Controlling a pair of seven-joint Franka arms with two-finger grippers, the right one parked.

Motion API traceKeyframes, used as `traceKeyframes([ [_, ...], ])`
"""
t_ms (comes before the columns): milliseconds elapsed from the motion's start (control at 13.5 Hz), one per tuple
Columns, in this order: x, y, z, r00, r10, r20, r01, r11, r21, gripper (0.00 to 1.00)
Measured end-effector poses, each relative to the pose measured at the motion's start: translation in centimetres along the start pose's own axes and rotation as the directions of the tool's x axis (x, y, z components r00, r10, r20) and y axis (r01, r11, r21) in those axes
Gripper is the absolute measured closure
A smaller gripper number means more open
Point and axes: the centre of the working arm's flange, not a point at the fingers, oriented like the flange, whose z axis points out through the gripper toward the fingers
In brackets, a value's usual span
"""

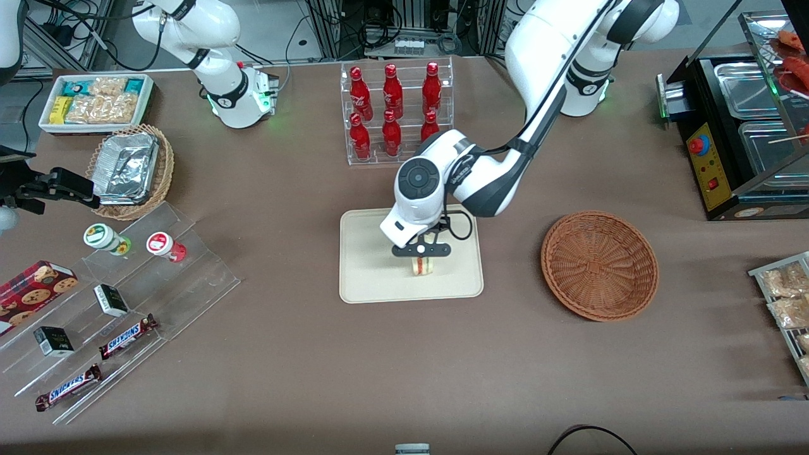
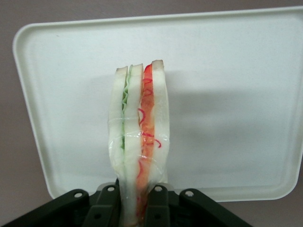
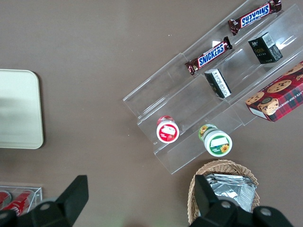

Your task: Place sandwich from basket to tray

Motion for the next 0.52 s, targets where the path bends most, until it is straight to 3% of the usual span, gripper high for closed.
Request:
traceKeyframes([
  [149,-0.2,1.0,1.3,1.000,0.012,0.003,-0.012,1.000,-0.001,0.83],
  [297,-0.1,1.9,2.2,1.000,0.019,-0.021,-0.020,0.999,-0.027,0.83],
  [520,-0.1,2.5,3.2,0.999,0.024,-0.031,-0.025,0.999,-0.039,0.83],
])
